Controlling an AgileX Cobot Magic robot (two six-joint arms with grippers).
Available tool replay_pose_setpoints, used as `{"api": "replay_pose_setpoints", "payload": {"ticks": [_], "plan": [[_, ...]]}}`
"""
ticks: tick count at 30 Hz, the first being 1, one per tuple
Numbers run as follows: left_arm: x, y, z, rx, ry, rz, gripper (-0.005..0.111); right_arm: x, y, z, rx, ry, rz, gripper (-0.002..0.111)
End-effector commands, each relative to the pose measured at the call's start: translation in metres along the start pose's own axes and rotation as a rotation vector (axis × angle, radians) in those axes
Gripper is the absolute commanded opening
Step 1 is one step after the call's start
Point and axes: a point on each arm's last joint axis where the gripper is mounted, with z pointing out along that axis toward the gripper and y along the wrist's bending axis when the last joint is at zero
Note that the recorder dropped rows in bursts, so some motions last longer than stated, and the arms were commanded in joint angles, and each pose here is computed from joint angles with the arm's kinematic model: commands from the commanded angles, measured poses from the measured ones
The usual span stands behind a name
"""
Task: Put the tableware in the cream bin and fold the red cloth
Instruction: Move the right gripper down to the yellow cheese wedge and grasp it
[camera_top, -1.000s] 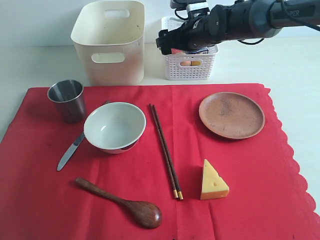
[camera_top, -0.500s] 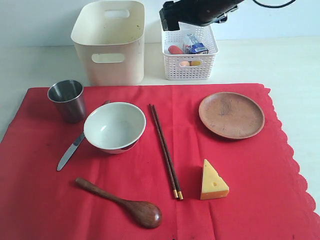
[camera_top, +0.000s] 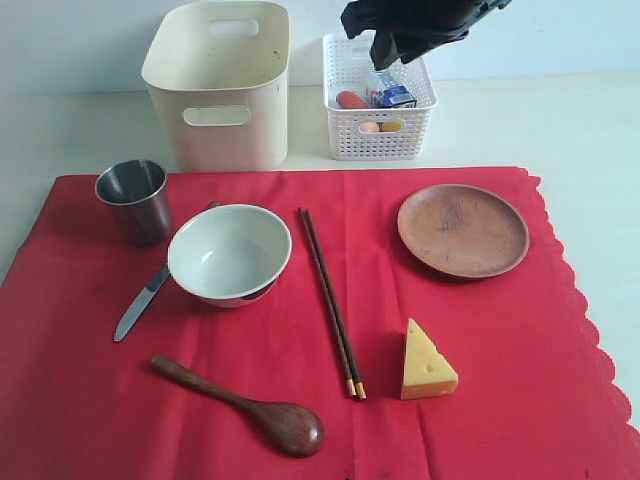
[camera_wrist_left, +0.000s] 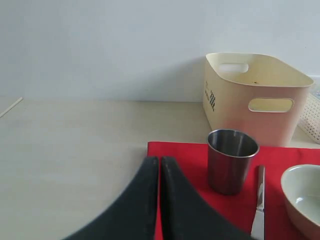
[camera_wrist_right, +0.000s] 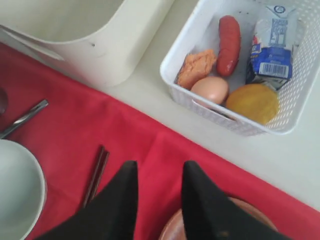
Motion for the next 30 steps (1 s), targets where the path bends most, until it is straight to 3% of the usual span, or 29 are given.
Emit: {"api": "replay_pose_setpoints", "payload": {"ticks": [1,6,15,21,30], "plan": [[-0.001,0.000,-0.001,-0.001,-0.007,-0.007,0.004,0.013,0.007,0.003,-0.011,-0.010,-0.025,0.015],[-0.001,0.000,-0.001,-0.001,-0.007,-0.007,0.004,0.039,0.014,0.014,-0.023,0.001,-0.015,0.005],[-0.001,0.000,-0.001,-0.001,-0.007,-0.007,0.004,0.100,0.054,0.031,-0.056,0.024,-0.117,0.005],[-0.001,0.000,-0.001,-0.001,-0.007,-0.007,0.004,0.145,0.067,0.028,-0.069,0.066,-0.113,0.006],[-0.001,0.000,-0.001,-0.001,-0.007,-0.007,0.004,0.212,0.068,0.000,-0.075,0.083,-0.077,0.024]]}}
